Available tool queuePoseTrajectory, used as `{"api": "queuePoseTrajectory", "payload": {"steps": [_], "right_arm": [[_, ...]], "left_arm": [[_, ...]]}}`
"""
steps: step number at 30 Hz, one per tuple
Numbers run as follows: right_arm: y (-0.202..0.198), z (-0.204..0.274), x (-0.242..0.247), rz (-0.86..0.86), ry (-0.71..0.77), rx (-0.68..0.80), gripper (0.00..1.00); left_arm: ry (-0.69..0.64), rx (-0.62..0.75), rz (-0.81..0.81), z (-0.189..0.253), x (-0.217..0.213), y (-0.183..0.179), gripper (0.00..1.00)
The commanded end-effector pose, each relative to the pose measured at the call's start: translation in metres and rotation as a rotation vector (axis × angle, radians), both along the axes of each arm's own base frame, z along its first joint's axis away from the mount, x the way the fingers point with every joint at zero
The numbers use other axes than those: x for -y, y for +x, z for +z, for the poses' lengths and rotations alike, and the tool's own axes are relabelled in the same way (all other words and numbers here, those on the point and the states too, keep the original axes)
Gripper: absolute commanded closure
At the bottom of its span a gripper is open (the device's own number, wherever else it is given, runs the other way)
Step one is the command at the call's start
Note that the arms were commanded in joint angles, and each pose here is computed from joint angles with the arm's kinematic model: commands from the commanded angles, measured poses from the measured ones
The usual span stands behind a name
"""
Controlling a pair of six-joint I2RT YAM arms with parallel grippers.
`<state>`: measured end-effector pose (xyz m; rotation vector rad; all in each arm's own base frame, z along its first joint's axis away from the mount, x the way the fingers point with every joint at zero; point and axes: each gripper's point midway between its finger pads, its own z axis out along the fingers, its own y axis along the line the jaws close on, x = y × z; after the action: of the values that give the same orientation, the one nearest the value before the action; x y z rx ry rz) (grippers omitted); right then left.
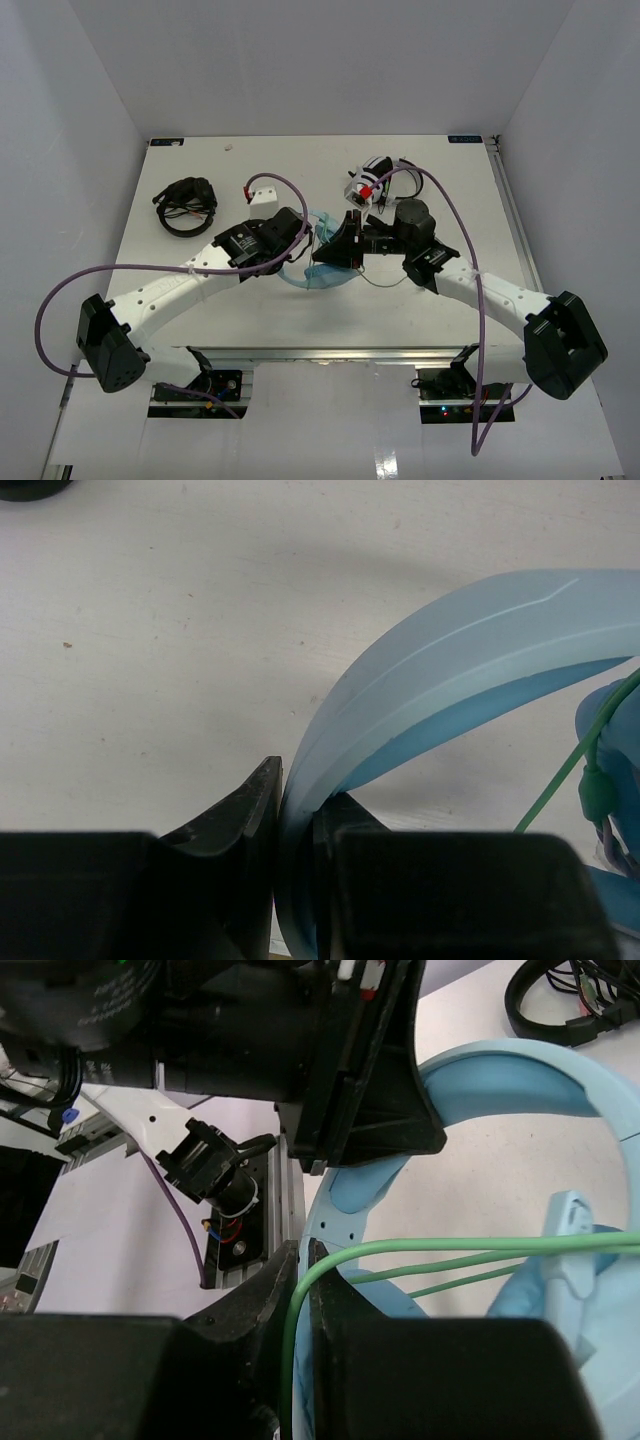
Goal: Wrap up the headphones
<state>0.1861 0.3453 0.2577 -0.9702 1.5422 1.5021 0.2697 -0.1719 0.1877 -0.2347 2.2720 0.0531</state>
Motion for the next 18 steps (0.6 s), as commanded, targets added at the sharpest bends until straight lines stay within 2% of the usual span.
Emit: {"api": "queuePoseTrajectory", "payload": {"steps": [1, 8, 18], "right_arm": [[-0.023, 0.028, -0.005, 0.058, 0.075, 0.094, 0.86], [-0.025, 0.005, -0.012, -0.002, 0.036, 0.079, 0.86], [-0.025, -0.014, -0.023, -0.043, -0.015, 0.079, 0.86]], "left_arm": [[-0.198, 0.121, 0.078, 0.038, 0.005, 0.034, 1.0], [-0.299, 0.155, 0.143, 0.051, -0.003, 0.042, 1.0], [-0.349, 0.144, 0.223, 0.05, -0.004, 0.044, 1.0]]}}
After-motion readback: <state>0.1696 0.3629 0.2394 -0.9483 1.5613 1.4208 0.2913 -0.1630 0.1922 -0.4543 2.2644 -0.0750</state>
